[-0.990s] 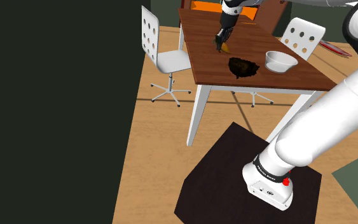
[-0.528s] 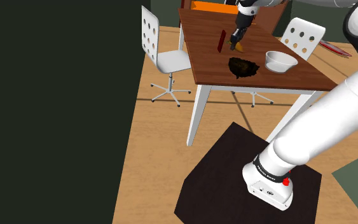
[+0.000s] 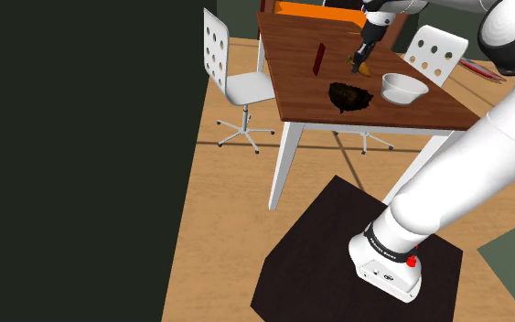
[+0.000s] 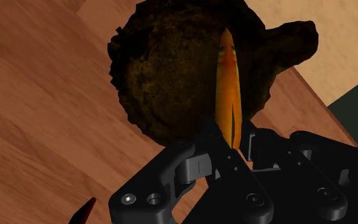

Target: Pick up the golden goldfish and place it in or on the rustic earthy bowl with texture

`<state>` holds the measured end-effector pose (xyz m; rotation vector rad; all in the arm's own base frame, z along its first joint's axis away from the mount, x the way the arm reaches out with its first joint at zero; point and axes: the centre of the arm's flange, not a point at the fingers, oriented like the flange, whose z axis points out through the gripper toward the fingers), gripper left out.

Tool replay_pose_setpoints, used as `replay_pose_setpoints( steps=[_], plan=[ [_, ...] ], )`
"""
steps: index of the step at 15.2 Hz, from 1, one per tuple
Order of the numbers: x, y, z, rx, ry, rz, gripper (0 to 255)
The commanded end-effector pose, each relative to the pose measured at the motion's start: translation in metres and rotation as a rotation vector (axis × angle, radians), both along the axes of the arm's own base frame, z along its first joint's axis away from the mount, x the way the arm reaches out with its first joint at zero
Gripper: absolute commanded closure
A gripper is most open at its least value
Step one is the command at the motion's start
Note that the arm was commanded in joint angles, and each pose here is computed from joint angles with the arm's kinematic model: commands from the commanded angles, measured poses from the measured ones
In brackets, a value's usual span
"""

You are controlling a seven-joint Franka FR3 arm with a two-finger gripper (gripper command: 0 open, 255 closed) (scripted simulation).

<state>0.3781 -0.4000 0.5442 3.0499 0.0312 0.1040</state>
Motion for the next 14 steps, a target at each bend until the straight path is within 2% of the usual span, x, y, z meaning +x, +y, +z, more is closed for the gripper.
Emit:
replay_pose_setpoints(
  steps=[1,10,14],
  plan=[
    [-0.002,-0.004,-0.010,0.000,0.000,0.002,255],
    [-0.002,-0.004,-0.057,0.000,0.000,0.002,255],
    [-0.002,-0.004,-0.061,0.000,0.000,0.002,255]
  ],
)
